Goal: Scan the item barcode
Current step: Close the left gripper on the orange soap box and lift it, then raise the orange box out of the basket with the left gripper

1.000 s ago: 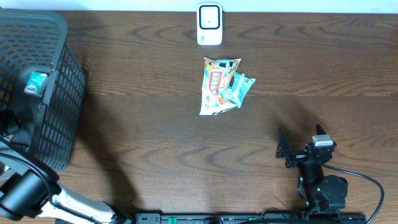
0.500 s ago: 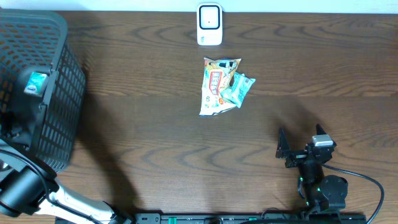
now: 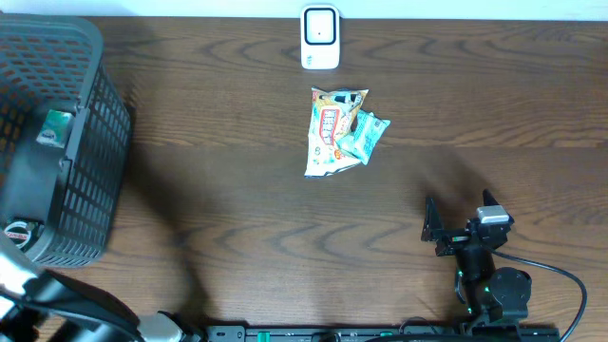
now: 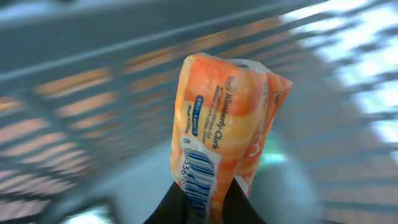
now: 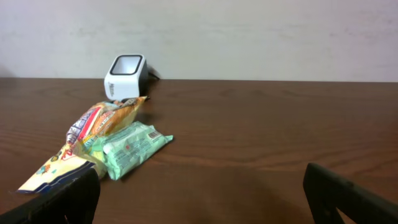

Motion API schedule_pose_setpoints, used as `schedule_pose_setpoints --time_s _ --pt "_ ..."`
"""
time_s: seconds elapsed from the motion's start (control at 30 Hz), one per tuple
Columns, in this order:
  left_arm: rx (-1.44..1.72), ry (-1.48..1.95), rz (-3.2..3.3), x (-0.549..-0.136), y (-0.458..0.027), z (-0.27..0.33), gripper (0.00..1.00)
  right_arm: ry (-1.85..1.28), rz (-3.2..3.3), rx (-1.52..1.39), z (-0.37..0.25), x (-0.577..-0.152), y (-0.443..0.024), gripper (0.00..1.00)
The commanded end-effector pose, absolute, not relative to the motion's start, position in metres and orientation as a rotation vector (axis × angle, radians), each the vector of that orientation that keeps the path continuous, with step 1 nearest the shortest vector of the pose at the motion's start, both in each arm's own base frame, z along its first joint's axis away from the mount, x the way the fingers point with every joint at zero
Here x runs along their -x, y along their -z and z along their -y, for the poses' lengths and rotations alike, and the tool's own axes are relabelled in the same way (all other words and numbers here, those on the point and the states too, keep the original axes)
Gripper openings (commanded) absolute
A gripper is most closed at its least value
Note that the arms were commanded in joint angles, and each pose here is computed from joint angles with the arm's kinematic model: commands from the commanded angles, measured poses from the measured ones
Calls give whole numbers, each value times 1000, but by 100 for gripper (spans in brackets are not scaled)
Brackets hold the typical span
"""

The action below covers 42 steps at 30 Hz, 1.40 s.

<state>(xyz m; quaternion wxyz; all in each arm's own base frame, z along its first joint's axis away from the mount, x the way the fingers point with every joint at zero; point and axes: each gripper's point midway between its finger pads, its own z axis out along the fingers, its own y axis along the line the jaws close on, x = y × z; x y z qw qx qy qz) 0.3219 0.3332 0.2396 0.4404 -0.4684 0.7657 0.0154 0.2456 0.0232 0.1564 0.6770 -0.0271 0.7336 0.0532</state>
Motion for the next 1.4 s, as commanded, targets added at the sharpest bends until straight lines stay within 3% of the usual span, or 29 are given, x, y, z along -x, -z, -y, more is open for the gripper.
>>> schedule_pose_setpoints --time_s 0.0,0.33,0.7,1.13,1.37 --pt "1061 453 -1815 -359 -271 -276 7 -108 -1650 74 -24 -245 -155 99" --pt "722 889 -1911 -404 -298 -153 7 -108 -1650 74 -24 -245 -155 99" --pt "314 997 -2012 -434 -306 -35 7 -108 -1650 74 -24 -245 -155 99" --pt "353 864 -2030 -443 -299 -41 7 -108 -1650 74 -24 -245 -155 99" --pt "276 784 -1932 -432 -341 -41 7 -108 -1650 74 -24 -245 -155 99"
